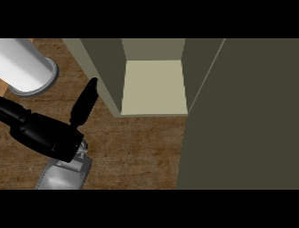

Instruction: Pick up the wine, place it into the cabinet and close the cabinet

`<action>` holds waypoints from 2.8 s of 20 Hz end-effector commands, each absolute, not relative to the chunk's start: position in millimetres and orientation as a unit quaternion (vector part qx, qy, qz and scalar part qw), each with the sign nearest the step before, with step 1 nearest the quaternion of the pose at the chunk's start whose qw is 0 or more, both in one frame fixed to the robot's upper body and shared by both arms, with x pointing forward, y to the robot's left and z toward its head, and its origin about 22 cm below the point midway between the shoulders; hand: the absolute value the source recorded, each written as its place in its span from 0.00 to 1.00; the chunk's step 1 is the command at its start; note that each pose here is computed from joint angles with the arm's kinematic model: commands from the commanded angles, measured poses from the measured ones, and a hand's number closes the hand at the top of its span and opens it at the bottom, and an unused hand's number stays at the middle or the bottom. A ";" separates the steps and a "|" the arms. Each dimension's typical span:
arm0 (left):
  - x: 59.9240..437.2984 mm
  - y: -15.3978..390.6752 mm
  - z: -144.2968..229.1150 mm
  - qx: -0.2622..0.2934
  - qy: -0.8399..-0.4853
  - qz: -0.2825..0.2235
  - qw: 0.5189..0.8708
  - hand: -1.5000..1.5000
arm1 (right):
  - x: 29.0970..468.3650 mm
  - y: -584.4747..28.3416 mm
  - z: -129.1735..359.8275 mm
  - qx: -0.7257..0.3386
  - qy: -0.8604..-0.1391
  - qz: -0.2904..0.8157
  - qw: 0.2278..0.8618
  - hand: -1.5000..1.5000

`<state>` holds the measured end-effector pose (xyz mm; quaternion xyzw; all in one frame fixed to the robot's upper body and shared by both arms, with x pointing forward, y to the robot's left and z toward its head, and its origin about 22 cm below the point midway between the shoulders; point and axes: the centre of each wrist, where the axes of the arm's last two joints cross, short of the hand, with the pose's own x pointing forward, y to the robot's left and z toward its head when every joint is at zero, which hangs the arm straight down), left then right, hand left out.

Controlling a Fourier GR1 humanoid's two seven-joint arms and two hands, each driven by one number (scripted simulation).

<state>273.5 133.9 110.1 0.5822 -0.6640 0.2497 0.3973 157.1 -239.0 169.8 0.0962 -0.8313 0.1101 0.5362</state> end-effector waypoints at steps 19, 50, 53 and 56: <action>204.0 174.7 -1.3 0.539 -0.612 0.337 0.471 0.00 | 131.8 -242.2 175.3 0.137 -0.829 0.102 0.533 0.00; 212.3 192.9 -18.6 0.531 -0.583 0.329 0.519 0.00 | 139.1 -244.7 171.7 0.132 -0.830 0.099 0.532 0.00; 220.8 189.6 -19.0 0.522 -0.579 0.335 0.530 0.00 | 152.3 -249.6 168.0 0.135 -0.827 0.104 0.535 0.00; 229.4 194.6 -21.0 0.531 -0.572 0.337 0.527 0.00 | 138.6 -250.8 170.5 0.135 -0.831 0.104 0.530 0.00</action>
